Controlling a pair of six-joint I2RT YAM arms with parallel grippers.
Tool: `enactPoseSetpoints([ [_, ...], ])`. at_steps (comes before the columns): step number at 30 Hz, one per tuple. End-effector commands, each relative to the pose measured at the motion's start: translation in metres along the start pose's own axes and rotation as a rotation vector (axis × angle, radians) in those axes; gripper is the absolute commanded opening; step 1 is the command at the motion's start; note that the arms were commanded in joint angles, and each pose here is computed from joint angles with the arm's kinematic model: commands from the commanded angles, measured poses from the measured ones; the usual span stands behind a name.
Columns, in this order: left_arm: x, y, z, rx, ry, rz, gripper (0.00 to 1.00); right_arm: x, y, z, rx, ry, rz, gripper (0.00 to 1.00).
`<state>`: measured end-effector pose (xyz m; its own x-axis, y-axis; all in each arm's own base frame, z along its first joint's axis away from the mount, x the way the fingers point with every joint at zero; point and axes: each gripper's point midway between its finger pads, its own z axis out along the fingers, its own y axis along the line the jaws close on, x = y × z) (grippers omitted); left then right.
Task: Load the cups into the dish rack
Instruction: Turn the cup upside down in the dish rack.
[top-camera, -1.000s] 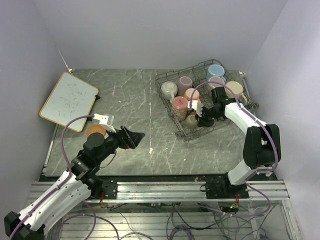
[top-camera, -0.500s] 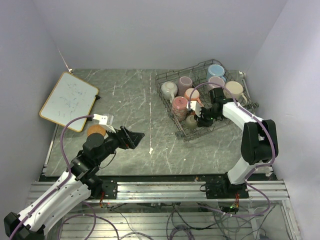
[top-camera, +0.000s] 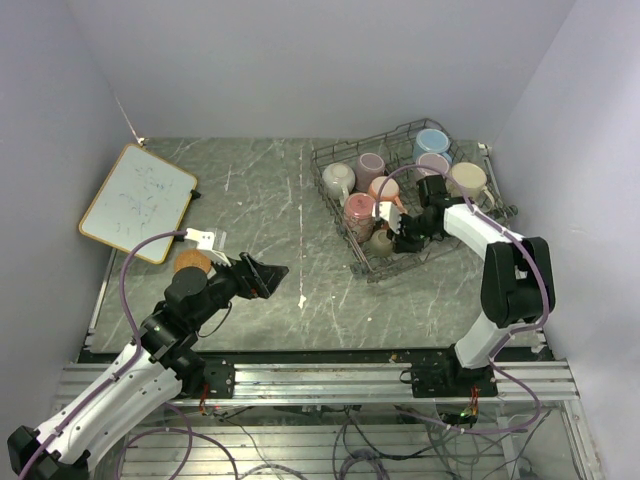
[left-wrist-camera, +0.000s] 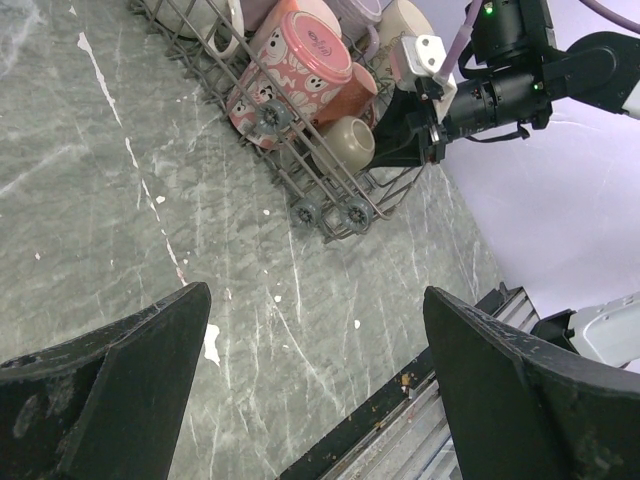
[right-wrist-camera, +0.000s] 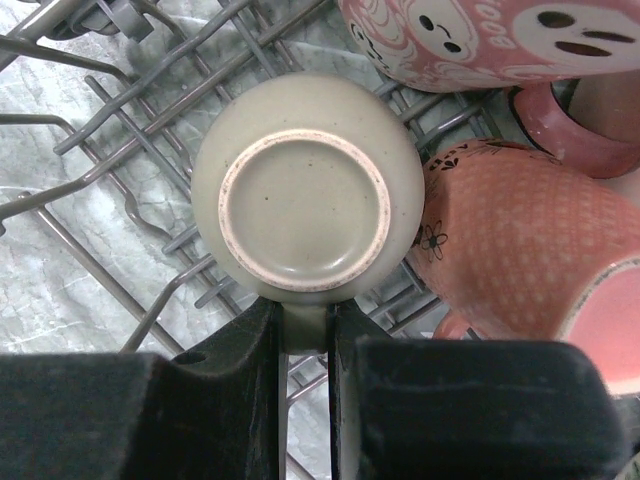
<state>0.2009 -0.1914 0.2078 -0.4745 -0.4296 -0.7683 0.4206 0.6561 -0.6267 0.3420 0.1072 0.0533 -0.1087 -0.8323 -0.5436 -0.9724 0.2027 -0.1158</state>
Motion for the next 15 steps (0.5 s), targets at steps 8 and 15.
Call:
enactPoseSetpoints([
  [8, -0.0149, -0.0070, -0.0037, 0.008, -0.043, 0.002, 0.97, -0.0033, -0.0067, 0.0110, 0.005, -0.002, -0.007, 0.10],
  [15, -0.0161, -0.0086, -0.0043, 0.012, -0.045, -0.003, 0.97, -0.0065, -0.0075, 0.0091, 0.028, -0.017, -0.001, 0.40],
])
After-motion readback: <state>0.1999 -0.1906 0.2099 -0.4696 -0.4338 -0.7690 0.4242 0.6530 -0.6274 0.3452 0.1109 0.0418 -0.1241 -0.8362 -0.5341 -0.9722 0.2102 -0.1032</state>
